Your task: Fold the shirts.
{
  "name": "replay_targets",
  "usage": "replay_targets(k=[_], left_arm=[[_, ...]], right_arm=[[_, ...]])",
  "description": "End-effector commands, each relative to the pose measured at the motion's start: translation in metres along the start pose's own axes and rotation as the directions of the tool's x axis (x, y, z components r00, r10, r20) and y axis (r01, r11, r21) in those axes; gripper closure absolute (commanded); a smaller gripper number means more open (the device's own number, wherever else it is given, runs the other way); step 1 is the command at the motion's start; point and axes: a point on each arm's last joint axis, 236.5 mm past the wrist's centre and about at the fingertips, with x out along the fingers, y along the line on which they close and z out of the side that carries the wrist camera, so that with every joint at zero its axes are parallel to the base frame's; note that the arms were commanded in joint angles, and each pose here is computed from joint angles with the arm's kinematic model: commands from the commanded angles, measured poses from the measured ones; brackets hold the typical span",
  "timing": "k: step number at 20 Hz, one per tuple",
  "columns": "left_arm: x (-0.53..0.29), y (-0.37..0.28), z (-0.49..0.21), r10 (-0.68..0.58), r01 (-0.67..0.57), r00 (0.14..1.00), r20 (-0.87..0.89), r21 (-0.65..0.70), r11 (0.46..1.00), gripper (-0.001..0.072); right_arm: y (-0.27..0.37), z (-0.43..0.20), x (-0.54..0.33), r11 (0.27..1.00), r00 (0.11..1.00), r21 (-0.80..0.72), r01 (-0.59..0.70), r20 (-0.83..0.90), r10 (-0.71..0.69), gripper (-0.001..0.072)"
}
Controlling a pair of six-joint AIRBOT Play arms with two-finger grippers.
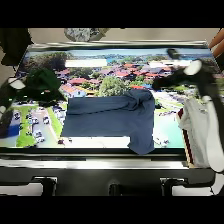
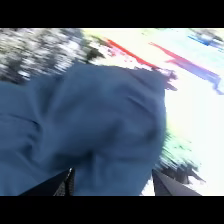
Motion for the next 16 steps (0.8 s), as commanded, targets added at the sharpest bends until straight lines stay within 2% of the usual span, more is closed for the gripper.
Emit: replay_targets(k=[1, 3, 7, 13, 14, 16], left_arm=[[-0.019, 0.051, -0.062, 0.015, -0.037, 0.974, -0.227, -0.096, 0.995, 0.0113], [-0.006, 0.075, -0.101, 0.044, -0.085, 0.955, -0.294, -0.131, 0.988, 0.0113], [0.032, 0.078, -0.154, -0.001, -0.058, 0.935, -0.356, -0.154, 0.986, 0.0116], [0.065, 0.065, -0.159, 0.012, -0.051, 0.95, -0.312, -0.118, 0.992, 0.0121], [0.067, 0.063, -0.157, 0.019, -0.055, 0.953, -0.302, -0.113, 0.992, 0.0184], [0.071, 0.064, -0.148, 0.031, -0.07, 0.964, -0.264, -0.138, 0.988, 0.0444]], right_arm=[[-0.045, -0.074, -0.053, 0.998, 0.975, 0.015, -0.057, -0.214, 0.059, 0.0157], [-0.045, -0.113, -0.06, 0.992, 0.934, 0.026, -0.124, -0.334, 0.126, 0.0155], [-0.027, -0.144, -0.039, 0.979, 0.891, 0.062, -0.192, -0.407, 0.201, 0.0155], [-0.013, -0.172, -0.021, 0.972, 0.85, 0.053, -0.23, -0.475, 0.228, 0.0153], [-0.013, -0.175, -0.018, 0.971, 0.847, 0.059, -0.23, -0.479, 0.229, 0.0153], [-0.01, -0.189, -0.011, 0.968, 0.831, 0.084, -0.237, -0.498, 0.247, 0.0137]])
